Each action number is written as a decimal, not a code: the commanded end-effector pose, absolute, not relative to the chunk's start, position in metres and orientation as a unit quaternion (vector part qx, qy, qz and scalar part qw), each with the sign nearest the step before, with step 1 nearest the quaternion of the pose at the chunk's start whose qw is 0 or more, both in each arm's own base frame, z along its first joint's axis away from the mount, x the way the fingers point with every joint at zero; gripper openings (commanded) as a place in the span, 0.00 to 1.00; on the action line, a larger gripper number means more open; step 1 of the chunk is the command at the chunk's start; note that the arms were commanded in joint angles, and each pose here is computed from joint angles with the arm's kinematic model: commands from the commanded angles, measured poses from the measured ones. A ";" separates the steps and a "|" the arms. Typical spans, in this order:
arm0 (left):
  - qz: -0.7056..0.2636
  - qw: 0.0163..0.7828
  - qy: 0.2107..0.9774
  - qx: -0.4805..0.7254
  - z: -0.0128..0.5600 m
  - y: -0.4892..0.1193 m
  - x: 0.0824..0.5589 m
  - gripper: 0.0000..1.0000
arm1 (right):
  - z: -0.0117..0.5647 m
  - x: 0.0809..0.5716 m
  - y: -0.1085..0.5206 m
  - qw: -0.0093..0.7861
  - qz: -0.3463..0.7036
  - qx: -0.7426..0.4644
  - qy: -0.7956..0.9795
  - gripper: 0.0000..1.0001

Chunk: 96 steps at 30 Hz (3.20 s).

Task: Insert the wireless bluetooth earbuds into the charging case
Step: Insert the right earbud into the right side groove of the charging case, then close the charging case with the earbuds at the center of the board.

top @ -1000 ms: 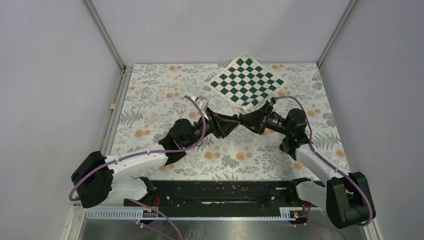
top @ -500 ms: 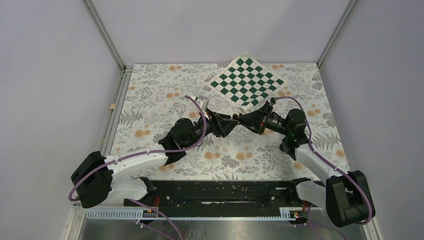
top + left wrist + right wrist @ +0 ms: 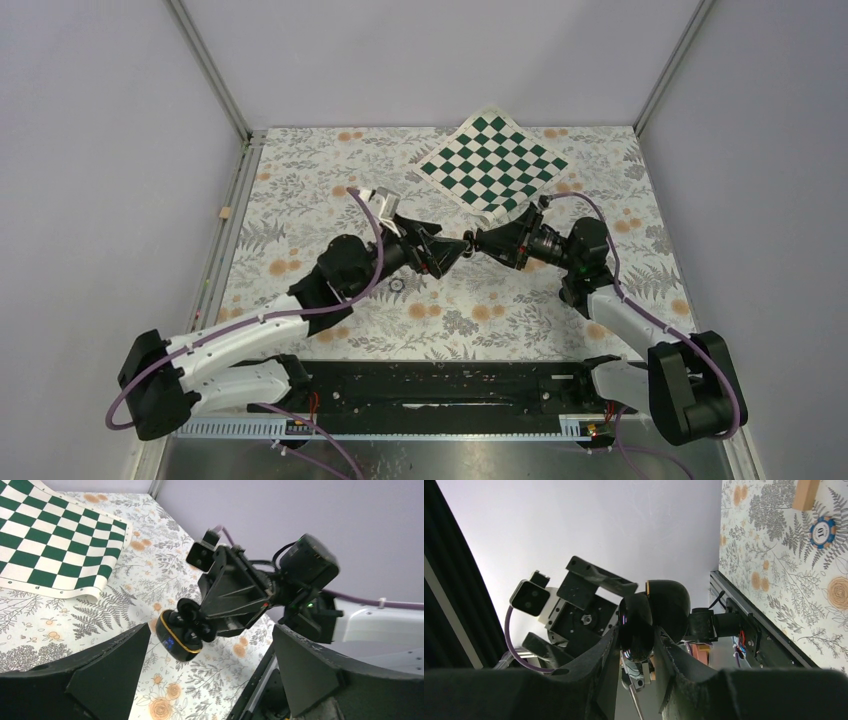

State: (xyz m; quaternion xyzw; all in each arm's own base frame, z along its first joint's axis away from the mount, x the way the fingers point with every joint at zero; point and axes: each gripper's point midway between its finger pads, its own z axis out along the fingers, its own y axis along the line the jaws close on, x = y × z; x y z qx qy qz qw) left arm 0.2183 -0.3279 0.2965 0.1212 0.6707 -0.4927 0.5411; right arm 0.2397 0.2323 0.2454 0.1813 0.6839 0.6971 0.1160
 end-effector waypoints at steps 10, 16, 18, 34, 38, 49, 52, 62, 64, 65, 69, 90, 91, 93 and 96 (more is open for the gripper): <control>-0.512 0.475 0.712 0.069 0.326 -0.264 0.229 0.99 | 0.294 0.209 0.237 0.131 0.761 0.024 0.635 0.00; -0.648 0.400 0.635 0.129 0.332 -0.271 0.204 0.99 | 0.324 0.200 0.237 0.136 0.783 -0.037 0.606 0.00; -0.673 0.376 0.624 0.127 0.329 -0.275 0.200 0.99 | 0.331 0.199 0.237 0.137 0.785 -0.045 0.603 0.00; -0.801 0.296 0.511 0.101 0.354 -0.295 0.188 0.99 | 0.346 0.199 0.262 0.116 0.803 -0.042 0.583 0.00; -0.797 0.297 0.515 0.104 0.354 -0.295 0.186 0.99 | 0.345 0.202 0.265 0.111 0.804 -0.039 0.583 0.00; -0.799 0.283 0.521 0.104 0.351 -0.299 0.189 0.99 | 0.337 0.207 0.268 0.106 0.799 -0.028 0.591 0.00; -0.799 0.280 0.521 0.106 0.352 -0.300 0.189 0.99 | 0.337 0.206 0.269 0.106 0.799 -0.028 0.592 0.00; -0.797 0.283 0.523 0.106 0.355 -0.300 0.189 0.99 | 0.319 0.213 0.274 0.104 0.786 -0.016 0.609 0.00; -0.793 0.286 0.527 0.107 0.354 -0.300 0.189 0.99 | 0.313 0.214 0.274 0.103 0.782 -0.014 0.615 0.00; -0.791 0.287 0.529 0.108 0.354 -0.300 0.189 0.99 | 0.311 0.214 0.274 0.102 0.780 -0.013 0.617 0.00; -0.786 0.290 0.534 0.111 0.354 -0.299 0.188 0.99 | 0.302 0.214 0.275 0.104 0.772 -0.010 0.627 0.00; -0.778 0.303 0.537 0.121 0.366 -0.296 0.183 0.99 | 0.257 0.213 0.271 0.137 0.663 -0.015 0.736 0.00; -0.774 0.303 0.543 0.120 0.364 -0.297 0.184 0.99 | 0.258 0.212 0.271 0.137 0.662 -0.015 0.737 0.00; -0.759 0.309 0.561 0.117 0.356 -0.298 0.188 0.99 | 0.261 0.213 0.271 0.140 0.661 -0.018 0.737 0.00; -0.712 0.329 0.611 0.104 0.339 -0.298 0.202 0.99 | 0.261 0.212 0.270 0.141 0.658 -0.018 0.740 0.00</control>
